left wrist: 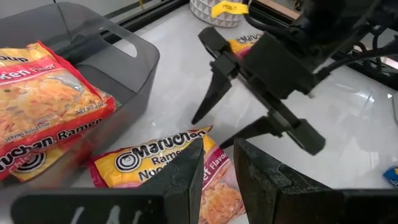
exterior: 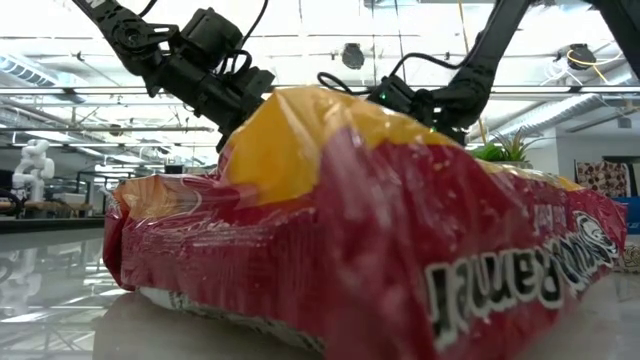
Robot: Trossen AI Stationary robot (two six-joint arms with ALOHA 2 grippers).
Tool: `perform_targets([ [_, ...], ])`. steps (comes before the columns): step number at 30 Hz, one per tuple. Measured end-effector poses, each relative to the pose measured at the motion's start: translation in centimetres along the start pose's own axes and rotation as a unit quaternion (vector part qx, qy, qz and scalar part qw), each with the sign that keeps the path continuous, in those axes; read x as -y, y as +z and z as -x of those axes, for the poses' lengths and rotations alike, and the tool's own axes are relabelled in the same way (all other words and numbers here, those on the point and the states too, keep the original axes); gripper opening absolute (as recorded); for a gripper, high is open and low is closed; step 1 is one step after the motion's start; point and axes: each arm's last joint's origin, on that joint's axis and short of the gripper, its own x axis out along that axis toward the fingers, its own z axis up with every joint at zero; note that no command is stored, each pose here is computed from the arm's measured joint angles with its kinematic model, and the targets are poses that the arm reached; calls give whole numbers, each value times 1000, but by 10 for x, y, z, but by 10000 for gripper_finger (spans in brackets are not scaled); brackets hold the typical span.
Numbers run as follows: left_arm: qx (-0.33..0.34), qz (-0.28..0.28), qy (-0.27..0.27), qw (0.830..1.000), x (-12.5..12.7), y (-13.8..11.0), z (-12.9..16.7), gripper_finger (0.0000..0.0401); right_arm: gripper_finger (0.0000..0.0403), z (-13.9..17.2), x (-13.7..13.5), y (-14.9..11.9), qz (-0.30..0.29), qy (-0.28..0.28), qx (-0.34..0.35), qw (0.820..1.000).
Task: Sort Maruchan noodles
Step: Put the top right red noodle pack into the white bin
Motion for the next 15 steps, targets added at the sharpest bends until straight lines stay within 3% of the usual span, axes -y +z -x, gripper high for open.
perform_targets([
  [5,-1,0,-1,1000,1,0,0,92,158,-6,3,-2,-12,0,10,1000],
  [12,-3,-8,0,1000,0,-1,0,92,30,-6,7,-3,-19,30,11,999],
  [15,-8,-16,1,1000,0,-2,0,92,8,-6,9,-2,-18,24,18,999],
])
